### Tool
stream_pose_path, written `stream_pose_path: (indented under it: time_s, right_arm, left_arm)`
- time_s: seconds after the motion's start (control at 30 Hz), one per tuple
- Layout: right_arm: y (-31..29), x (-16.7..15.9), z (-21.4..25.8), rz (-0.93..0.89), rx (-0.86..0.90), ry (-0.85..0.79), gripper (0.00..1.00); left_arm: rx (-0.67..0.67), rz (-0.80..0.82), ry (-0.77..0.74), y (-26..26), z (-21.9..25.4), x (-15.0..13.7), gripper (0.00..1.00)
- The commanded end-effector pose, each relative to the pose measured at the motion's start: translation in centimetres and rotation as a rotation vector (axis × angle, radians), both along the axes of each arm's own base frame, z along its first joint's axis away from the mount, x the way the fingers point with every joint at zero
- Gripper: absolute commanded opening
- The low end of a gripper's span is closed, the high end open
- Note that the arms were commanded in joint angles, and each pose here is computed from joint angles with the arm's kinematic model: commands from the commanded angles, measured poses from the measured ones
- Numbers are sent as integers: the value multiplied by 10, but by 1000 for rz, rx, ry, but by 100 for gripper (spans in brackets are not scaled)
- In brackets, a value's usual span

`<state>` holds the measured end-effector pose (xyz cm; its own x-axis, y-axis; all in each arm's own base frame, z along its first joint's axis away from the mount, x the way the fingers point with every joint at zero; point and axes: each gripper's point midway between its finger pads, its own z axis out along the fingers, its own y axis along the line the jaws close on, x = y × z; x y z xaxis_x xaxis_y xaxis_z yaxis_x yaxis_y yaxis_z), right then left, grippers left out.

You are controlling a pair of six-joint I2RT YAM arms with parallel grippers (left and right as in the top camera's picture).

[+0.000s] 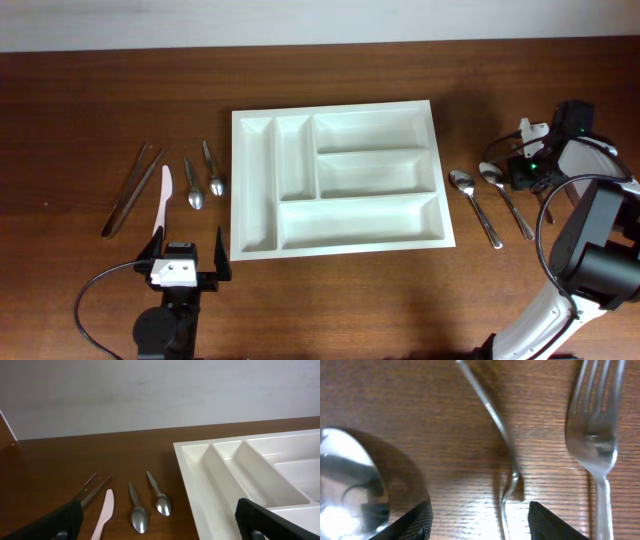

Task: Pack container
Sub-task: 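Move the right gripper over the right-hand forks and lower, then grasp the rightmost fork with the right gripper and lift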

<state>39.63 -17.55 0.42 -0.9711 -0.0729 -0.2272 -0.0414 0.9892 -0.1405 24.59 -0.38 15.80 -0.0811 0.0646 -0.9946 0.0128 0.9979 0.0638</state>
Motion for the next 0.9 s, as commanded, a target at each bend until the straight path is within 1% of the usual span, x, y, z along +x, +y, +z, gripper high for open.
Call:
stream_pose_path:
  time_s: [0.0,0.1,0.17,0.27,0.33,0.47,0.57,0.67,0.77,0.87]
  right_arm:
    - [-12,-5,-14,-71,23,14,62]
    - [-17,-6,-14,-102,36,4,59]
    - [-20,-8,-14,-110,41,3,48]
    - [-20,-8,-14,-110,43,2,35]
    - [-19,-8,-14,-109,47,2,22]
    - [-15,-6,-14,-102,73,-7,4]
    - [-9,-2,-13,-91,106,-24,4]
    - [-7,8,0,-80,116,-67,4]
    - [-7,28,29,-55,111,-137,4]
    - [6,58,75,3,143,-250,4]
  left_arm:
    - [-6,-6,-2,-1,-2,0,99]
    - [-6,-6,-2,-1,-2,0,99]
    - [-6,-6,-2,-1,-2,0,99]
    - [-7,-6,-2,-1,-2,0,99]
    - [-6,-6,-2,-1,-2,0,99]
    - [-6,-6,-2,-1,-2,0,99]
    - [-6,-6,-2,-1,-2,0,99]
    - [-6,-6,-2,-1,-2,0,99]
    - [-6,-6,-2,-1,-2,0,99]
    - [-6,-6,-2,-1,-2,0,99]
